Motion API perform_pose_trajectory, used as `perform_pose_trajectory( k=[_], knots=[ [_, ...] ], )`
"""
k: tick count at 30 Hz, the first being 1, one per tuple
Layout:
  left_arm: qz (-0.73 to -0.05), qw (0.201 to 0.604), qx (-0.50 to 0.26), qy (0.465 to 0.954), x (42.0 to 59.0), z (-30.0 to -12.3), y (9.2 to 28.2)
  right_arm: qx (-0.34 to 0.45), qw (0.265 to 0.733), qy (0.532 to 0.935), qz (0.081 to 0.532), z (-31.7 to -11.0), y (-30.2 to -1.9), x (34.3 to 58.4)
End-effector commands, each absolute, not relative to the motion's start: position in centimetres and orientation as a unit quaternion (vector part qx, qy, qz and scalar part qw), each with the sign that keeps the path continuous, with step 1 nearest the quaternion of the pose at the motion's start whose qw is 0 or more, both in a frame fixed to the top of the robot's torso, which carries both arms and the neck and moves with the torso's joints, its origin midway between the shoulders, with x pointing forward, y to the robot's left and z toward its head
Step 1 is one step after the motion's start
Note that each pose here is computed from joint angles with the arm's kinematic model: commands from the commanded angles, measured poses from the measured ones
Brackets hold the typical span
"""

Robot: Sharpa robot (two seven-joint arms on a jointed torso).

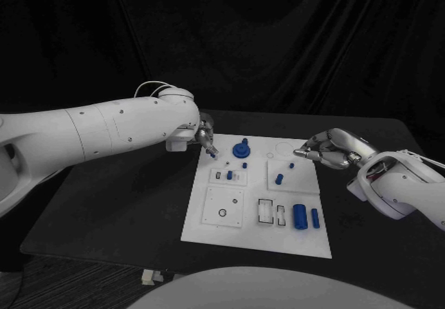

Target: Assemble the parts on the task board

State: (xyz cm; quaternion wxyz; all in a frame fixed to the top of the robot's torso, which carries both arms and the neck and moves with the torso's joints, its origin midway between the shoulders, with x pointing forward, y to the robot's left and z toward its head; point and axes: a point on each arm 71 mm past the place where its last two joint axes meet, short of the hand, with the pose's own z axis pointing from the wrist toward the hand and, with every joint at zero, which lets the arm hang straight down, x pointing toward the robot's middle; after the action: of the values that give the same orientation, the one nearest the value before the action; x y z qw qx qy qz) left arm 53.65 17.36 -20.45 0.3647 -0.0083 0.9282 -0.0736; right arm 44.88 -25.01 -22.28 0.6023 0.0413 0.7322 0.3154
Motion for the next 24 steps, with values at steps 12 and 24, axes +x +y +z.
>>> perform_pose_trajectory(
  k=[12,24],
  knots=[
    [-0.041,0.341,0.009,0.939,52.1,-20.8,16.2,0.043,0.603,0.733,0.313,-22.4,-24.9,44.8],
    [-0.033,0.335,-0.001,0.942,51.1,-22.4,16.0,0.043,0.600,0.735,0.313,-22.6,-24.9,44.6]
  ],
)
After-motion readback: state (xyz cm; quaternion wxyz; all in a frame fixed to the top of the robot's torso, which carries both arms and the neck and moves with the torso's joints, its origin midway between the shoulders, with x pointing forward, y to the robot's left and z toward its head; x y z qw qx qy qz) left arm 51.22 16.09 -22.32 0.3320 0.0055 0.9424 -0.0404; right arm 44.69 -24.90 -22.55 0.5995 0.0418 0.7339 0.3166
